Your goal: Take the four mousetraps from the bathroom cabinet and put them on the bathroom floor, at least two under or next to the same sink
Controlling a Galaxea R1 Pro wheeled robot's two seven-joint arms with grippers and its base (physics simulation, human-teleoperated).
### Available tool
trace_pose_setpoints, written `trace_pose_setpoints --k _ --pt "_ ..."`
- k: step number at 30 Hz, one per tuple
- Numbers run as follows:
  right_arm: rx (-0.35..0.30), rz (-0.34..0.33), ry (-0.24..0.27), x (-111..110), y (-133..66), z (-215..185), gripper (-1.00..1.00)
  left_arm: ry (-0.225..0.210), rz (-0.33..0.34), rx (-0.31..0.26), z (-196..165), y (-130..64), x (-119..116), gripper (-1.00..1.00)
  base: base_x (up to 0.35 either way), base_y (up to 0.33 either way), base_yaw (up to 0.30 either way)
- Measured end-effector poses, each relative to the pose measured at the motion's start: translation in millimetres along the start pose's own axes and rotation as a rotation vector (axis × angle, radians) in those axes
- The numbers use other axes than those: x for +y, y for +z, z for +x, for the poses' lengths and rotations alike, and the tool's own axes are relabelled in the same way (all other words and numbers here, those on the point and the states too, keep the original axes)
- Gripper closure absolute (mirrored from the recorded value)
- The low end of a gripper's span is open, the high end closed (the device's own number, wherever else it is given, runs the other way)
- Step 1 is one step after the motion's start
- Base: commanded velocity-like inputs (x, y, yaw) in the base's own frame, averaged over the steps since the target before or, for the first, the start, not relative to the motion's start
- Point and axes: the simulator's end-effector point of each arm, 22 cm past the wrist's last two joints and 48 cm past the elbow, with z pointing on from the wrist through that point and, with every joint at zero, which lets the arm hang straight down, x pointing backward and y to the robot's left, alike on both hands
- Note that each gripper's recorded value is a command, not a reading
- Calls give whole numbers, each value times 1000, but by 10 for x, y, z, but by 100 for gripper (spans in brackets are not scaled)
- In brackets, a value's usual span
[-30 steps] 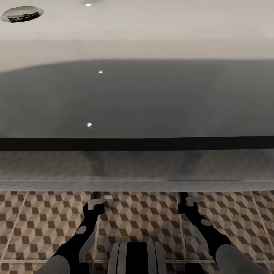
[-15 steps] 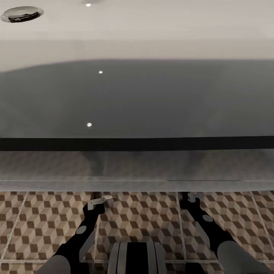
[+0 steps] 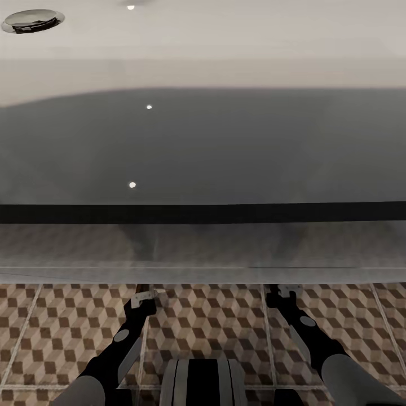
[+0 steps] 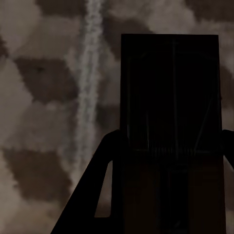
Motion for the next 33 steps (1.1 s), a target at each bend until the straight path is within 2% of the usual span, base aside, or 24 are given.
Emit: trace_pose_setpoints --k 33 --pt "-1 -19 -7 52 0 3 100 0 -3 -2 -5 0 9 100 0 0 0"
